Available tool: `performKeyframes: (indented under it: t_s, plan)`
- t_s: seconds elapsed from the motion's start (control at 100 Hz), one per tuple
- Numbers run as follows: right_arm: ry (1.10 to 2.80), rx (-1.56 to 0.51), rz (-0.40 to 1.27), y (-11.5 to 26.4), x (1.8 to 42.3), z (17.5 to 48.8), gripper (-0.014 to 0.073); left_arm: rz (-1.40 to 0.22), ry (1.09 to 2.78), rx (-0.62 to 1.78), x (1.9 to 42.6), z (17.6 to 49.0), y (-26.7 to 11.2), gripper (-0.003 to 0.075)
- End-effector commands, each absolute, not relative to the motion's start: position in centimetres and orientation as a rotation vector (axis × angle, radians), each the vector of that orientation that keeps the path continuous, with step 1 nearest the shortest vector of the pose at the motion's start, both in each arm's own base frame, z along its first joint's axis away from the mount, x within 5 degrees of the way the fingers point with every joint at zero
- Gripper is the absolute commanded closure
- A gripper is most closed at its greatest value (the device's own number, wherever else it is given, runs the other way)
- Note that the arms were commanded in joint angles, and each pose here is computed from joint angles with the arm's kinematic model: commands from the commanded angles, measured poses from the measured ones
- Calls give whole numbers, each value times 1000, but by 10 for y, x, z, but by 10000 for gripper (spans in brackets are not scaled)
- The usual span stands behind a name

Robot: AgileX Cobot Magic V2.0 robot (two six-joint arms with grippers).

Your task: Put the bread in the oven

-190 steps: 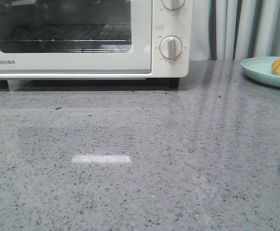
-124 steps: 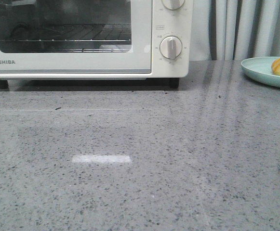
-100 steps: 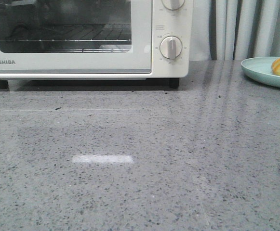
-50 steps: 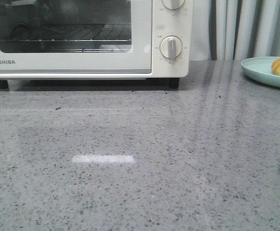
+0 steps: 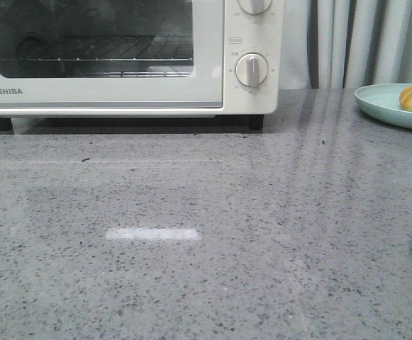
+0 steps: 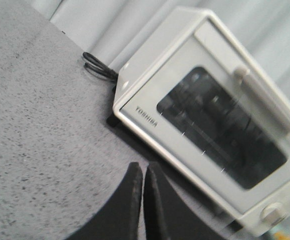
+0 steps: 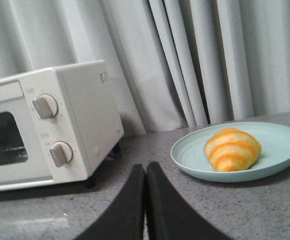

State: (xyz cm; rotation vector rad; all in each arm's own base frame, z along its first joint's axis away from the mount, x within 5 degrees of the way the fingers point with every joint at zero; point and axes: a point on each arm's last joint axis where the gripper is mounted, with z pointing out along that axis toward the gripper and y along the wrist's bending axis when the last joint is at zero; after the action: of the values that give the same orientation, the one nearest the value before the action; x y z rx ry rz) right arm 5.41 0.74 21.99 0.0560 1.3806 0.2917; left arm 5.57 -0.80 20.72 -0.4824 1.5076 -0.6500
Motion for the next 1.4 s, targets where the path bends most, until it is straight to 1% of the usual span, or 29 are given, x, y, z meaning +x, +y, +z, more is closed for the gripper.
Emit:
performKeyframes:
  t_s: [0.0, 0.1, 0.19, 0.27, 0.32, 0.4, 0.48, 0.6, 0.67, 0.75, 0.84, 0.94, 1.02, 1.09, 1.23, 1.39]
  plan:
    - [1266, 129, 369, 5, 51, 226, 644, -737, 1408, -601, 54, 206, -4, 741]
    - [1205, 230, 460, 2, 49, 231, 643, -842, 1391, -684, 54, 206, -5, 741]
    - [1177, 296, 518, 0, 48, 236, 644, -870, 1417, -671, 54, 207, -8, 741]
    - [1200, 294, 529, 1, 47, 241, 644, -886, 1459, -618, 52, 210, -13, 741]
    - [1247, 287, 535, 2, 47, 244, 644, -873, 1477, -558, 50, 216, -16, 741]
    - [1308, 248, 516, 5, 44, 253, 643, -809, 1486, -431, 47, 229, -19, 741]
    - [1360, 176, 456, 6, 40, 266, 644, -735, 1472, -314, 43, 246, -20, 741]
    - [1417, 78, 356, 6, 37, 288, 644, -607, 1463, -135, 42, 279, -23, 741]
    - [1439, 31, 312, 6, 39, 303, 644, -540, 1488, -25, 45, 298, -27, 741]
    - [1462, -13, 290, 7, 44, 316, 643, -474, 1535, 112, 55, 318, -32, 741]
    - [1492, -39, 294, 10, 54, 328, 643, -448, 1581, 226, 71, 341, -37, 741]
    - [1530, -57, 306, 15, 65, 335, 643, -450, 1587, 257, 88, 364, -40, 741]
    - [1563, -67, 310, 17, 73, 335, 644, -455, 1562, 261, 100, 382, -42, 741]
    - [1582, -74, 313, 19, 77, 334, 644, -439, 1547, 310, 111, 394, -46, 741]
    - [1596, -81, 318, 20, 79, 333, 644, -442, 1561, 407, 139, 410, -60, 741]
    - [1598, -82, 318, 20, 79, 332, 644, -487, 1618, 433, 178, 416, -76, 741]
